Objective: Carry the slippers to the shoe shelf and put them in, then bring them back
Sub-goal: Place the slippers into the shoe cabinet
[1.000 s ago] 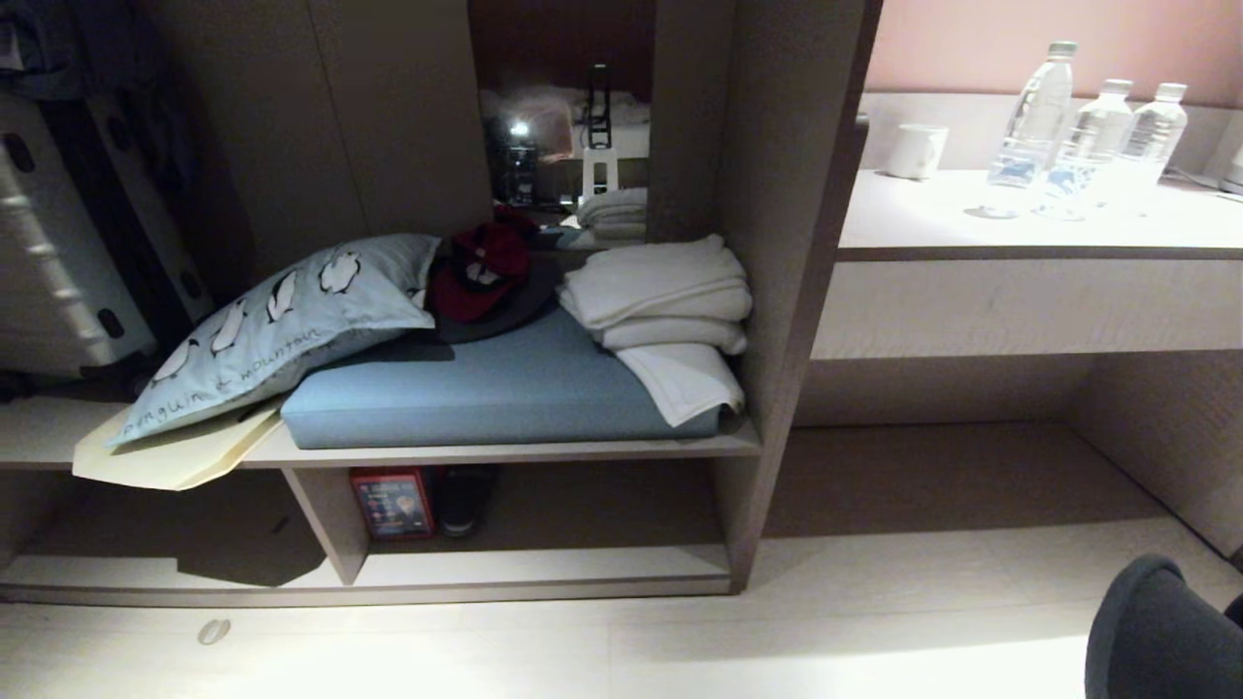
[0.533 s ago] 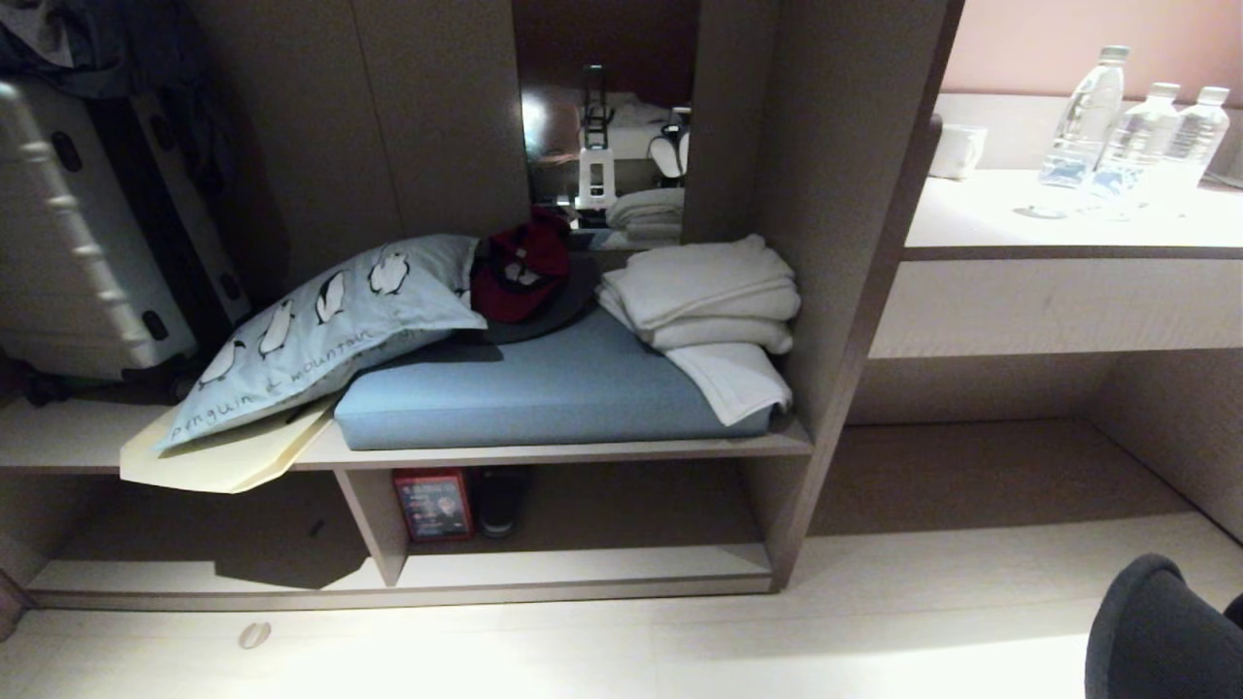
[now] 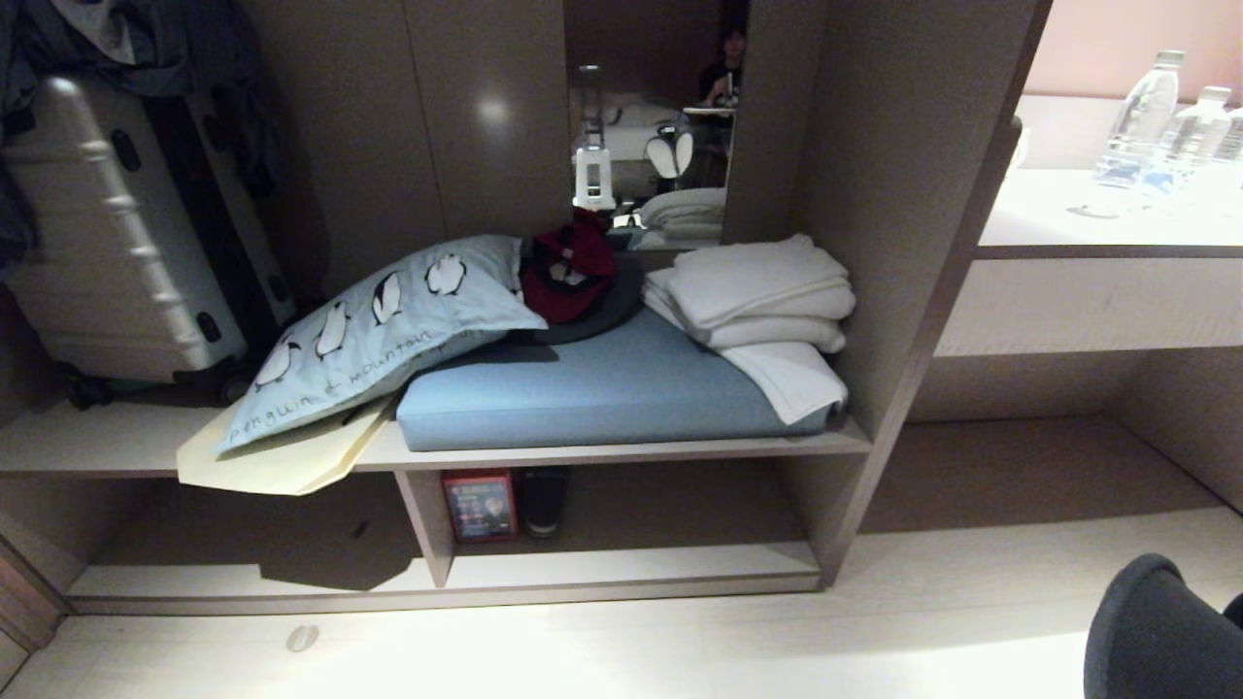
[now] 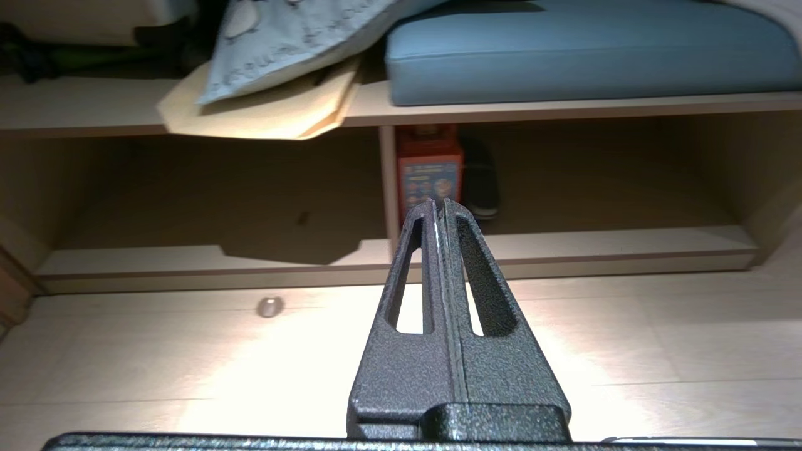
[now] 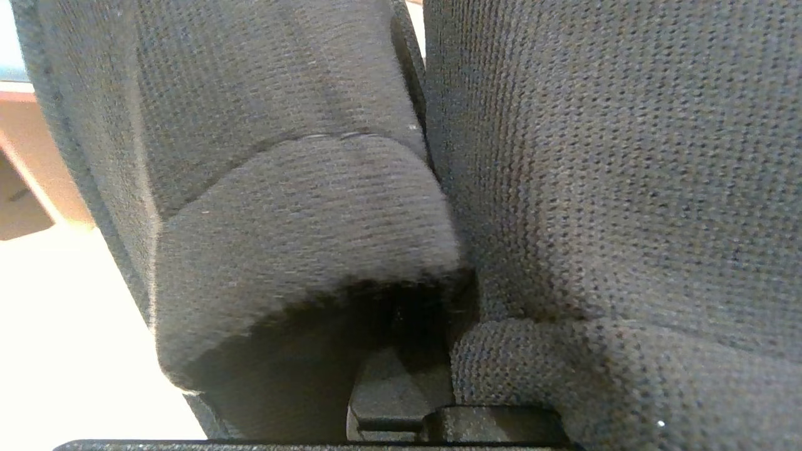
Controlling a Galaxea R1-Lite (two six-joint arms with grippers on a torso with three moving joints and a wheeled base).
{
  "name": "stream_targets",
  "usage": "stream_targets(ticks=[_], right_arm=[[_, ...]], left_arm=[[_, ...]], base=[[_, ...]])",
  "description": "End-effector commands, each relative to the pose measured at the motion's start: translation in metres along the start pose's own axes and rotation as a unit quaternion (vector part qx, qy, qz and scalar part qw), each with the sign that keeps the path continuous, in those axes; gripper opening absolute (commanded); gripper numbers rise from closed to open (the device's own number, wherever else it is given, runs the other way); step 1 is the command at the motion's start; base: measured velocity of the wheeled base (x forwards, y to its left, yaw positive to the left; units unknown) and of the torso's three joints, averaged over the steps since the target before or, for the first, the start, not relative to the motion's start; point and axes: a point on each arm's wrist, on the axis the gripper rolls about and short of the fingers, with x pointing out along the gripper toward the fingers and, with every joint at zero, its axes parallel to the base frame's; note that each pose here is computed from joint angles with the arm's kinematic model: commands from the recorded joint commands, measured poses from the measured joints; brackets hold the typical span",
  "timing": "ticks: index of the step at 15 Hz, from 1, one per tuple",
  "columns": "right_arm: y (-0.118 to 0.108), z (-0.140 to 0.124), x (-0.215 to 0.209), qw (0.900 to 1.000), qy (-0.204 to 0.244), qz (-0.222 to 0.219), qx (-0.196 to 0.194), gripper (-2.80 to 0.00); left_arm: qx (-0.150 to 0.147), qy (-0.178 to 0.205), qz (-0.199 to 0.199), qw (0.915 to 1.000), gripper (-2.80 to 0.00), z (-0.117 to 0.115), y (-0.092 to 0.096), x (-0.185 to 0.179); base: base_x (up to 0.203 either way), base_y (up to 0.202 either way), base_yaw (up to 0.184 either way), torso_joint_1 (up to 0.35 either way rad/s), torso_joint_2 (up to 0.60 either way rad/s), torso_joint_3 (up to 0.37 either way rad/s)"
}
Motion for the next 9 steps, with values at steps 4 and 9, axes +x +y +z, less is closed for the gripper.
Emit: stream_targets(ticks=[4,9], right_arm=[[0.0000,0.0000,0.0001,1.000,0.001,0.000,0.000,-2.80],[0.0000,0.0002,0.0001,1.000,0.000,0.000,0.000,-2.80]], left_arm=[[0.000,0.000,0.000,1.0000,-2.80,0.0000,0.0000,0.0000],[0.000,0.000,0.000,1.0000,-2.80,0.0001,0.0000,0.0001]], base=[[0.000,0.196,-0.003,0.002,0.00,0.001],[0.000,0.195,-0.002,0.003,0.00,0.002]])
